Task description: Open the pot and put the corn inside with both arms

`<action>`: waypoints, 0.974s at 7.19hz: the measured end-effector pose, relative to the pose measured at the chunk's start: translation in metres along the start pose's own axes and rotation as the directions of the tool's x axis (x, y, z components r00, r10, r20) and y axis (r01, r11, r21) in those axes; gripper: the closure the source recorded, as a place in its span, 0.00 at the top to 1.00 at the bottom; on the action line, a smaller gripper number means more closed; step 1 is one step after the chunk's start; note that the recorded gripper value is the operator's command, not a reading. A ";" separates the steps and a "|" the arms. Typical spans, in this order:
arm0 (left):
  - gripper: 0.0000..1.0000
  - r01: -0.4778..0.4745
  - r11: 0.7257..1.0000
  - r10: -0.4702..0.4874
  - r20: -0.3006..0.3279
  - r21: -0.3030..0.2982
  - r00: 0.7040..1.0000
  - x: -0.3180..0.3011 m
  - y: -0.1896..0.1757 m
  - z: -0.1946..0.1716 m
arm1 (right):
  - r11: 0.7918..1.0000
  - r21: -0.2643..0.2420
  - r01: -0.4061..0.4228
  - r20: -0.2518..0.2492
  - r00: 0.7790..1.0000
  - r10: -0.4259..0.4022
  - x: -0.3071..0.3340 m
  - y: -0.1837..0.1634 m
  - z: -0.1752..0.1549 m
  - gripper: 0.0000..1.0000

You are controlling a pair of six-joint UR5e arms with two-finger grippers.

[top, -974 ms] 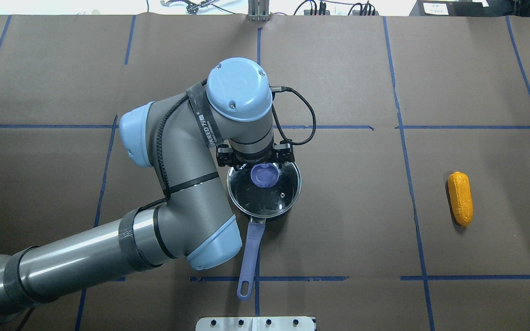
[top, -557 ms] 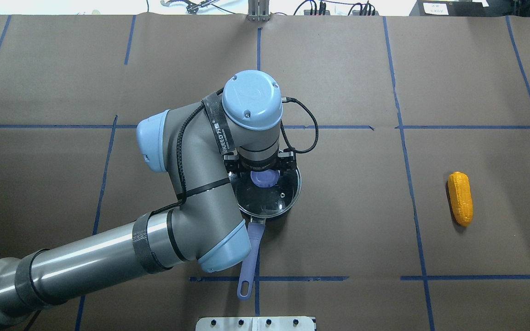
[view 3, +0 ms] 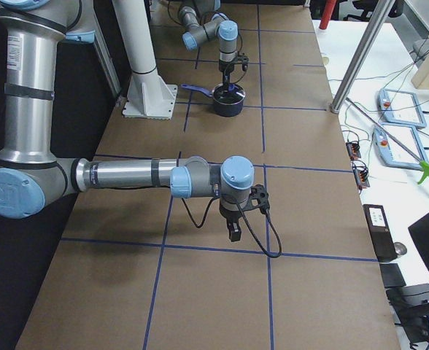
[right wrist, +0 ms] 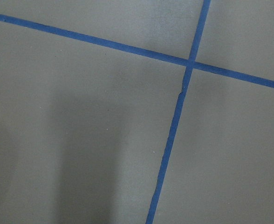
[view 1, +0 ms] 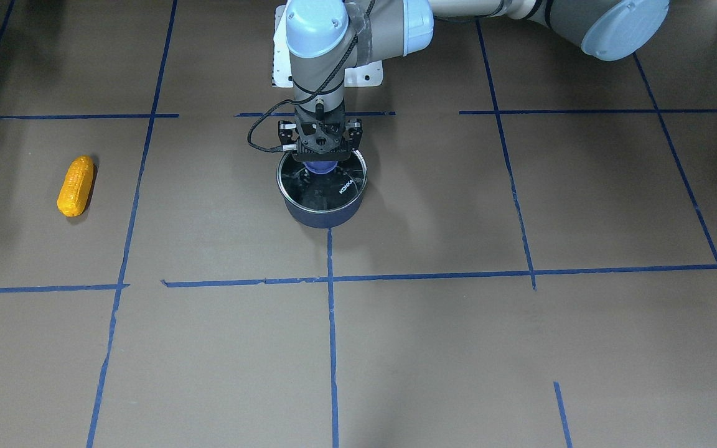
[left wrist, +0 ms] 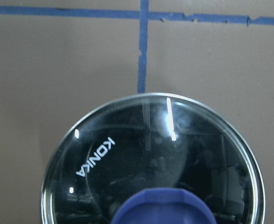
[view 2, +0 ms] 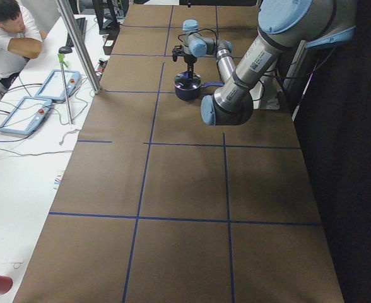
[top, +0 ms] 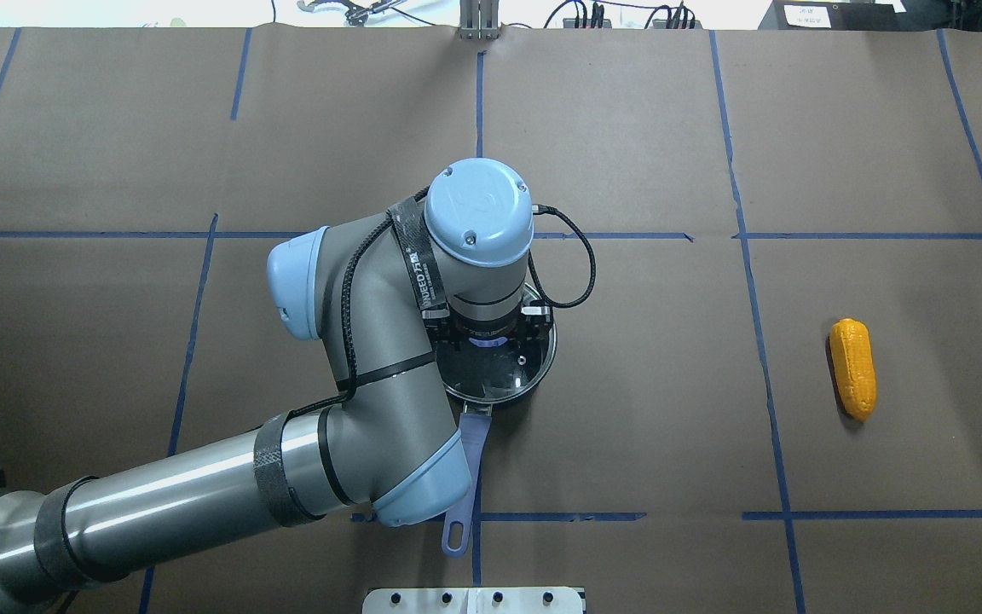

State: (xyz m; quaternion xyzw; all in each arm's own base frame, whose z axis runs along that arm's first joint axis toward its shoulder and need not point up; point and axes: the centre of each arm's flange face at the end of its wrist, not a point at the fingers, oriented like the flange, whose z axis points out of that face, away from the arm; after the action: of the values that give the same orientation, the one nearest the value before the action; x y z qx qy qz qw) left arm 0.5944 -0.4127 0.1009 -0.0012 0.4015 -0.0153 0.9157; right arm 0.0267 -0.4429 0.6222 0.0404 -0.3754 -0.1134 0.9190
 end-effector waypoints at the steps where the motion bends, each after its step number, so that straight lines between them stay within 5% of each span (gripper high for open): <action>1: 0.14 -0.002 1.000 0.002 -0.004 0.000 1.000 0.001 0.001 -0.002 | 1.000 0.000 0.000 0.000 1.000 0.000 0.000 0.000 0.000 1.00; 7: 0.09 -0.018 1.000 0.020 -0.057 0.023 0.998 -0.025 0.014 -0.040 | 1.000 0.000 -0.001 -0.001 1.000 0.001 0.000 0.000 0.000 1.00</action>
State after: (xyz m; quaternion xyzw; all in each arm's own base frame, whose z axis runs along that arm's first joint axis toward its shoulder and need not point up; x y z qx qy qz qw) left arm 0.5488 -0.3971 0.0921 0.0131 0.4275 -0.0110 0.9039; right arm 0.0269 -0.4429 0.6223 0.0402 -0.3750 -0.1127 0.9193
